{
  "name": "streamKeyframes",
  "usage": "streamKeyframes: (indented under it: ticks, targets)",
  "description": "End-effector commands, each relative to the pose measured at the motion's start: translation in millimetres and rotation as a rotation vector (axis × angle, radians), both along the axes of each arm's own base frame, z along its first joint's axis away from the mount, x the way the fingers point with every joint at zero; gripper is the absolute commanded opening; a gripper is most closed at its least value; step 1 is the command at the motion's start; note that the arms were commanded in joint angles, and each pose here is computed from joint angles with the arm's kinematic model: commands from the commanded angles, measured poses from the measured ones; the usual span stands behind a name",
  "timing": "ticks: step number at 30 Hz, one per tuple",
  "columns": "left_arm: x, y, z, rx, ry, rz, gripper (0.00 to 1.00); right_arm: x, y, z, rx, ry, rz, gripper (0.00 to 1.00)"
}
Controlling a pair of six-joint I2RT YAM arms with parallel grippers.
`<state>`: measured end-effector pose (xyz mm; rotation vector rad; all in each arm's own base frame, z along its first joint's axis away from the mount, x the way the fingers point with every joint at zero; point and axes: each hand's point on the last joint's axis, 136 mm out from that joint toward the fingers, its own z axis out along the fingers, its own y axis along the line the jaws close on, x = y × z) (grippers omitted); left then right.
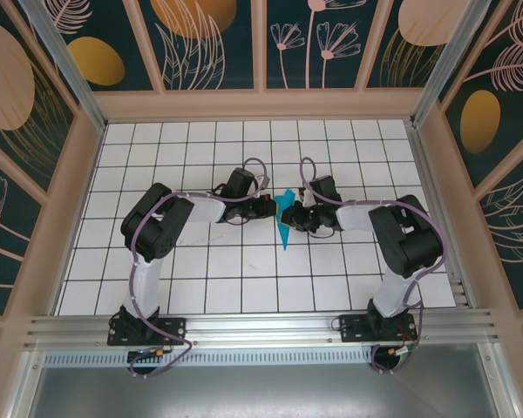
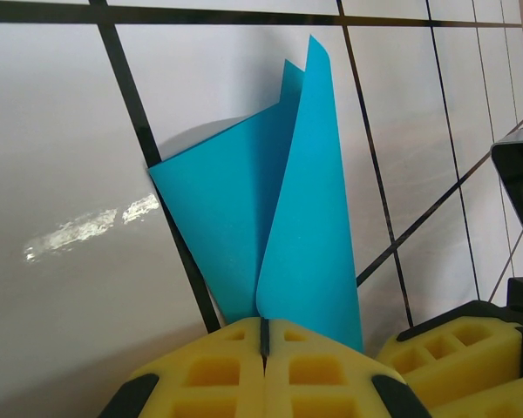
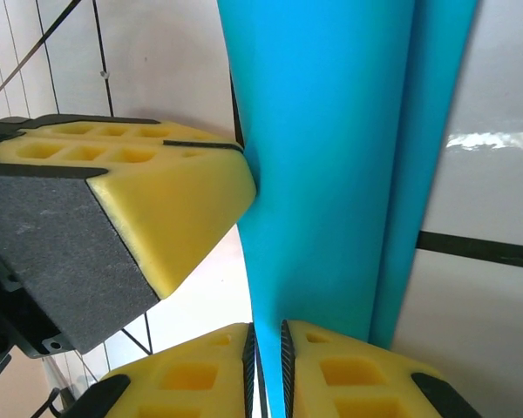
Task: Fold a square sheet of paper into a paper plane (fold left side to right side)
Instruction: Fold the wing for the fifth time at the center of the table.
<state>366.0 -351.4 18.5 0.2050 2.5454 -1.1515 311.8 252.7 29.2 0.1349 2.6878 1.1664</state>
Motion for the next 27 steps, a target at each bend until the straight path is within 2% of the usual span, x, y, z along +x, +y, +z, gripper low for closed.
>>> streamKeyframes:
  ticks: [1, 8, 11, 15, 17, 20, 24, 27]
  targets:
    - [5, 20, -38, 0.102, 0.039, 0.046, 0.0, -3, -7, -15, -0.047, 0.02, 0.005, 0.19]
    - [10, 14, -20, 0.06, 0.015, 0.048, 0.0, -15, -17, -38, -0.108, 0.095, -0.013, 0.19]
    - [13, 14, -7, 0.058, -0.007, 0.051, 0.03, -20, -22, -44, -0.133, 0.125, -0.028, 0.19]
    - [14, 22, 12, 0.061, -0.037, 0.078, 0.23, -24, -26, -49, -0.149, 0.147, -0.04, 0.19]
    - [10, 31, 22, 0.066, -0.055, 0.096, 0.27, -24, -26, -50, -0.148, 0.151, -0.045, 0.19]
    - [-7, 41, 33, 0.054, -0.056, 0.099, 0.27, -23, -25, -48, -0.144, 0.151, -0.052, 0.19]
    - [-51, 38, 50, -0.1, 0.022, 0.085, 0.26, -23, -25, -46, -0.145, 0.159, -0.073, 0.19]
    - [-82, 21, 59, -0.179, 0.087, 0.058, 0.26, -23, -24, -46, -0.147, 0.158, -0.078, 0.19]
